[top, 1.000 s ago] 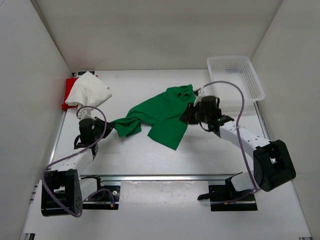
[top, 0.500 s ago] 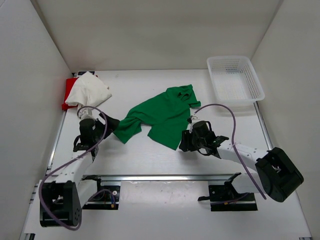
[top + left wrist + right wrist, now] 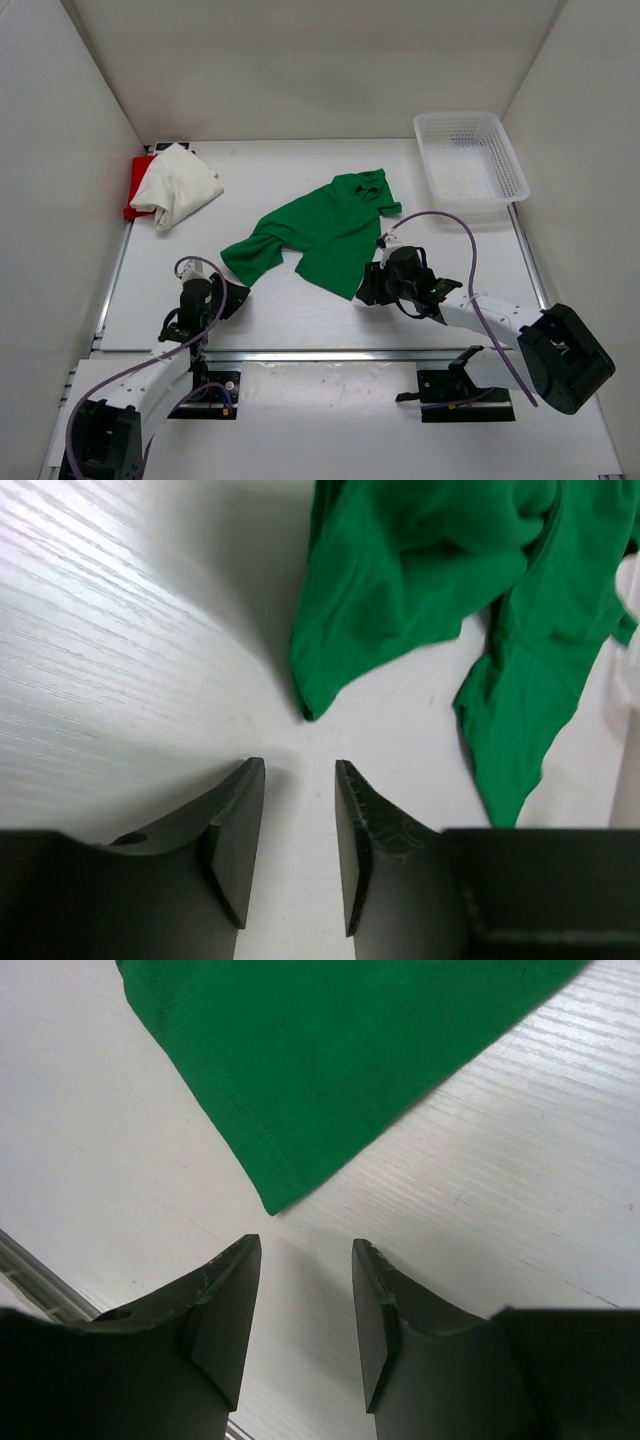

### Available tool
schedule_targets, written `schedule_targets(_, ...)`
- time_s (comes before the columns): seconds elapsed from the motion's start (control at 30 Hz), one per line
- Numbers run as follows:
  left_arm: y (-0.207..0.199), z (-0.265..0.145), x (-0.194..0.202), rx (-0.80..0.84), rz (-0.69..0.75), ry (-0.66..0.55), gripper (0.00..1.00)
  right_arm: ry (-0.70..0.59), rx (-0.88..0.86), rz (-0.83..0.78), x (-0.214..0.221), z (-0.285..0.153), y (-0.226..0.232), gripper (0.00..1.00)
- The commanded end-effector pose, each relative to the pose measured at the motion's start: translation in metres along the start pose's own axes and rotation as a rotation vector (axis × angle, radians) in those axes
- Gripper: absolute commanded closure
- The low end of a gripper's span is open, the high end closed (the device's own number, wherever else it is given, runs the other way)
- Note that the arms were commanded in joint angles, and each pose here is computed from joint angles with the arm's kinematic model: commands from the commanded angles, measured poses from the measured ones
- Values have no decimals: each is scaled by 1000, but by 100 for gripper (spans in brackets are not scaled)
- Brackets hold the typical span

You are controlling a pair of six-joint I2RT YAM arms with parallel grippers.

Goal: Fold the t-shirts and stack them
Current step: Flatten out the tshirt

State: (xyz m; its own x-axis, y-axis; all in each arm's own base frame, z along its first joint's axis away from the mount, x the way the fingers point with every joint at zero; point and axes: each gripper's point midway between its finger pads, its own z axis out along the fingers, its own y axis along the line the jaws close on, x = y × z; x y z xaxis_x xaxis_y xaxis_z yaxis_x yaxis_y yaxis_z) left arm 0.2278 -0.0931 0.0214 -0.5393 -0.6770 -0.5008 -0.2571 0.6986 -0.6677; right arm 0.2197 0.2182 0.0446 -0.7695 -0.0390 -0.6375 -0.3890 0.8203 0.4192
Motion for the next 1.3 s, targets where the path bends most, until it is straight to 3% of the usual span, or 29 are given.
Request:
schedule_targets(0.0, 2, 6, -8, -24, -91, -64, 54, -71, -32, -11, -16, -2, 7, 60)
schedule_targets(0.2, 6, 16, -6, -68, -141, -65, 52, -46, -25, -9, -10, 3, 7, 61)
schedule_targets(0.4, 8, 22, -16, -119, -118, -95, 61, -42, -19, -1, -11, 5, 5, 60)
schedule_targets(0.67, -1, 30, -19, -114, -93, -81, 63, -38, -7, 9, -14, 6, 0, 59)
schedule_targets(0.9, -4, 34, -19, -113, -75, -67, 81, -10, 16, -18, -12, 13, 2, 55)
schedule_targets(1.03, -5, 34, -24, -105, -76, -75, 98, 24, 54, -53, -11, 20, 5, 47)
schedule_targets(1.17, -14, 33, -30, -77, -24, -79, 100, 42, 82, -94, -12, 27, 9, 42)
schedule_targets(1.27, -29, 30, -38, -41, 47, -89, 100, 120, 128, -121, 2, 36, 8, 44)
